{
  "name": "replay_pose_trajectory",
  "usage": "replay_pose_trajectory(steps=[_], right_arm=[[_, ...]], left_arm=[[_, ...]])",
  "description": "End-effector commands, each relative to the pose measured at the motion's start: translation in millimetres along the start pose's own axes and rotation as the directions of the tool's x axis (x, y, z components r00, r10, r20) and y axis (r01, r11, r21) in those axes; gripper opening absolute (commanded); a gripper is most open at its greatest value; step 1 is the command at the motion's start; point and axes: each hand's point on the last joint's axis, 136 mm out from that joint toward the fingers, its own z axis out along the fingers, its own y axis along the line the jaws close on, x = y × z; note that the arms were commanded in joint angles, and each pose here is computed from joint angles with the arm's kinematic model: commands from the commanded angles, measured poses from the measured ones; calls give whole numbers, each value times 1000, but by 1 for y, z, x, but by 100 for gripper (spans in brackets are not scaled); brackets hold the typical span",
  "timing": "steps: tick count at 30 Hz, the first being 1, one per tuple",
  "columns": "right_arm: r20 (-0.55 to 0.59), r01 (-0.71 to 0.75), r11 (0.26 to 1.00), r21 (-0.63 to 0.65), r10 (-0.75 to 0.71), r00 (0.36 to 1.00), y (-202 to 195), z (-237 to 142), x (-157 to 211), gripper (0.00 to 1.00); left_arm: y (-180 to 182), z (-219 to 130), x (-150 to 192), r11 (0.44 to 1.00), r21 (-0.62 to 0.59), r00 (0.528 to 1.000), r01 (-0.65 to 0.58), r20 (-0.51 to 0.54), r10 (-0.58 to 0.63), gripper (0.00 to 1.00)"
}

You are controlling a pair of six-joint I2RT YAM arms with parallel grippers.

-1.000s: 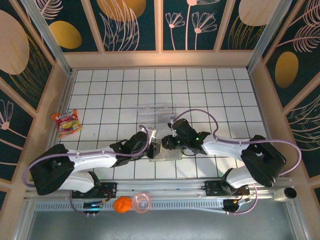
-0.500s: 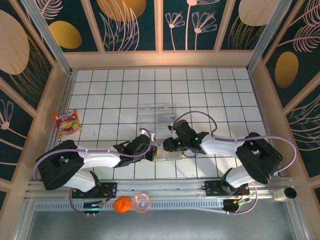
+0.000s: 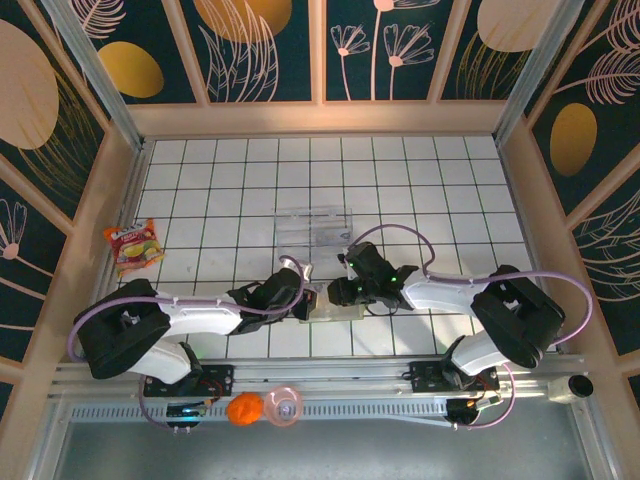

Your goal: Take the credit cards out of the card holder

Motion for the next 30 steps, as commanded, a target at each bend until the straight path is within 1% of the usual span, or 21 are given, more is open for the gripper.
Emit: replay_pose_trajectory(steps=[1,3,6,13,18,20,22,23,26,30], right_arm=[[1,-1,1000,-22,1,1000,3,-2,0,28],[-3,-2,1000,-24,2,1000,2,-1,2,28],[-8,-6,999,-31,6,1000,3,0,3,28],[-21,-9,998,-58,8,1000,6,4,5,28],[-29,-19,998,-66,17,999,6,9,6,25],[-26,-29,998,-56,27,999,4,10,6,20],[-25,-32,998,-61,30,999,3,10,7,19],[-31,-32,997,-64,30,999,4,11,8,20],[-29,-56,998,-22,56,998,-6,12,10,27],[-10,-79,997,-10,79,997,-11,8,9,28]], left_arm=[[6,6,1,1000,-28,1000,-8,3,8,0],[15,11,8,998,-60,1000,-2,-16,1,0],[21,13,17,997,-74,999,16,-32,-18,0],[23,16,32,998,-44,996,50,-71,-53,0],[20,17,34,998,-25,995,50,-82,-52,0],[19,17,34,998,-24,995,52,-82,-54,0],[17,17,33,999,-17,996,49,-80,-51,0],[17,17,33,999,-18,996,49,-80,-51,0],[17,16,31,999,-22,996,49,-75,-50,0],[20,13,30,998,-31,996,52,-66,-54,0]])
